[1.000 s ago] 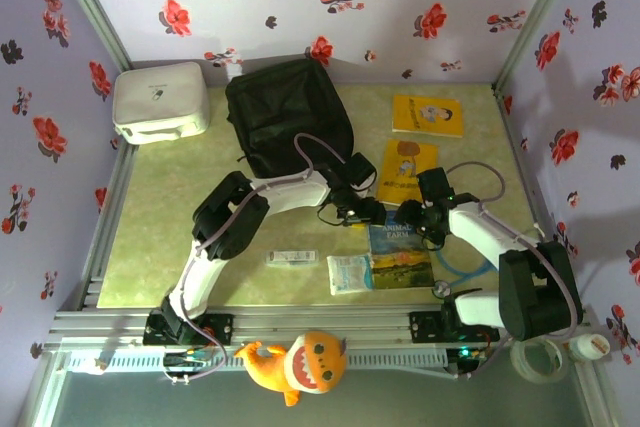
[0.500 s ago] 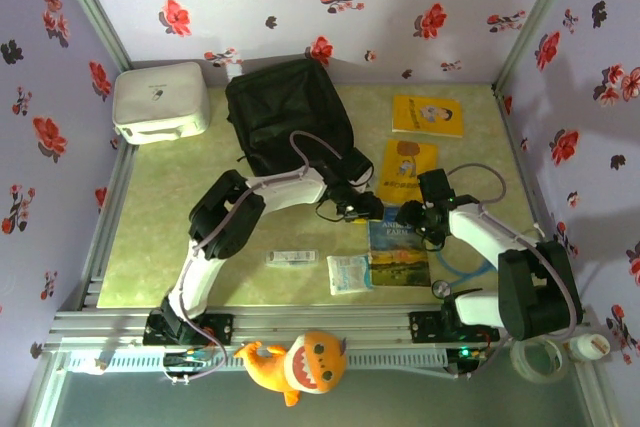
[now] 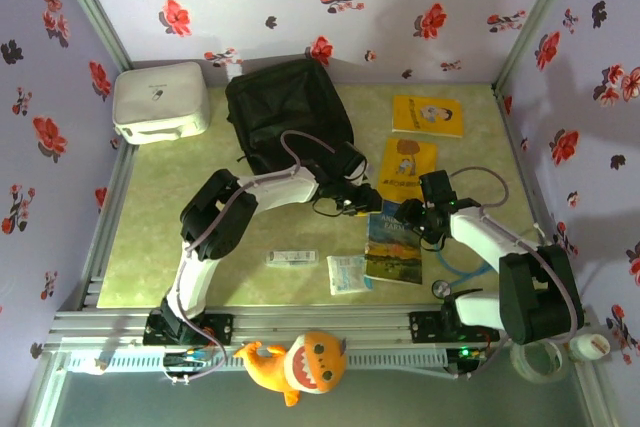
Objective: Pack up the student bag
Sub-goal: Pick up the book from the middle-right of the table, then pass the book, then open the student bag at the top-center of the table, then place the book in the student bag.
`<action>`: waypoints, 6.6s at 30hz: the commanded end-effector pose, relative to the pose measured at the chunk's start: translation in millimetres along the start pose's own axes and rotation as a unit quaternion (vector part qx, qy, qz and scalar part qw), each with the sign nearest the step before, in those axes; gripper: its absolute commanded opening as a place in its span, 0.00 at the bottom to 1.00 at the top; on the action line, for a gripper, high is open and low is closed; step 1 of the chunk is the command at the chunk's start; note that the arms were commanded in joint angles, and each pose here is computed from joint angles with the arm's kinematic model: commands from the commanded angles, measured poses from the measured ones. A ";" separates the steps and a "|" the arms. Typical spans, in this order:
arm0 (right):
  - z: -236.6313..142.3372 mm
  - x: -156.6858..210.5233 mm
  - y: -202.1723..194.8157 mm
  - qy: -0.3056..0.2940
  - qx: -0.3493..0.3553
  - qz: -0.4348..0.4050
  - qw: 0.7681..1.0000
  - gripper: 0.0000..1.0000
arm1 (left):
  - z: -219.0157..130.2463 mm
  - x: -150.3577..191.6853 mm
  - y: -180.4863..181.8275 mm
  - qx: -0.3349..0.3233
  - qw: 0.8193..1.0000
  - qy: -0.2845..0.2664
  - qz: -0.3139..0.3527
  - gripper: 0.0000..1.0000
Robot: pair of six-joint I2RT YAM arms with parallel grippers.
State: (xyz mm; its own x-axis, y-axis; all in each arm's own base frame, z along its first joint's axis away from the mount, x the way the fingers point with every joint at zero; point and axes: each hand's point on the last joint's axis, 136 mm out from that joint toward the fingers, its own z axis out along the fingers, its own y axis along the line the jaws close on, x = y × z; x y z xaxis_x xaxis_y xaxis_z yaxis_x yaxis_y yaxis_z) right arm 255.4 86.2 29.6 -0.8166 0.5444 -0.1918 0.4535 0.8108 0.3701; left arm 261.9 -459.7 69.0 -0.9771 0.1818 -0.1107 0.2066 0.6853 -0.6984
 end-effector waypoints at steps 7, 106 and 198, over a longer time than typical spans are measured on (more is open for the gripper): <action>-7.9 2.6 15.8 0.003 -0.036 0.005 0.999 0.66 | -26.5 -14.8 -28.6 0.066 0.997 -0.030 0.031 0.00; -135.4 -106.7 146.6 -0.197 -0.343 0.059 0.917 0.11 | -225.8 -51.8 106.2 -0.314 0.851 -0.038 0.419 0.94; -101.8 -97.4 259.6 -0.070 -0.483 0.144 0.861 0.10 | -287.6 -109.9 -43.3 -0.247 0.754 -0.354 0.495 0.03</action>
State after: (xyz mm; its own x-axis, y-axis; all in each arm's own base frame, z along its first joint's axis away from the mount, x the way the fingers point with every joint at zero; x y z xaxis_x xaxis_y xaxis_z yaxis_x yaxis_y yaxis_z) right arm 393.6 210.4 173.1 -0.6553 0.7553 0.0072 0.2568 0.2138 0.9425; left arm 377.6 -297.5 260.4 -0.1820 0.5802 -0.7939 0.6957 0.6466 0.3130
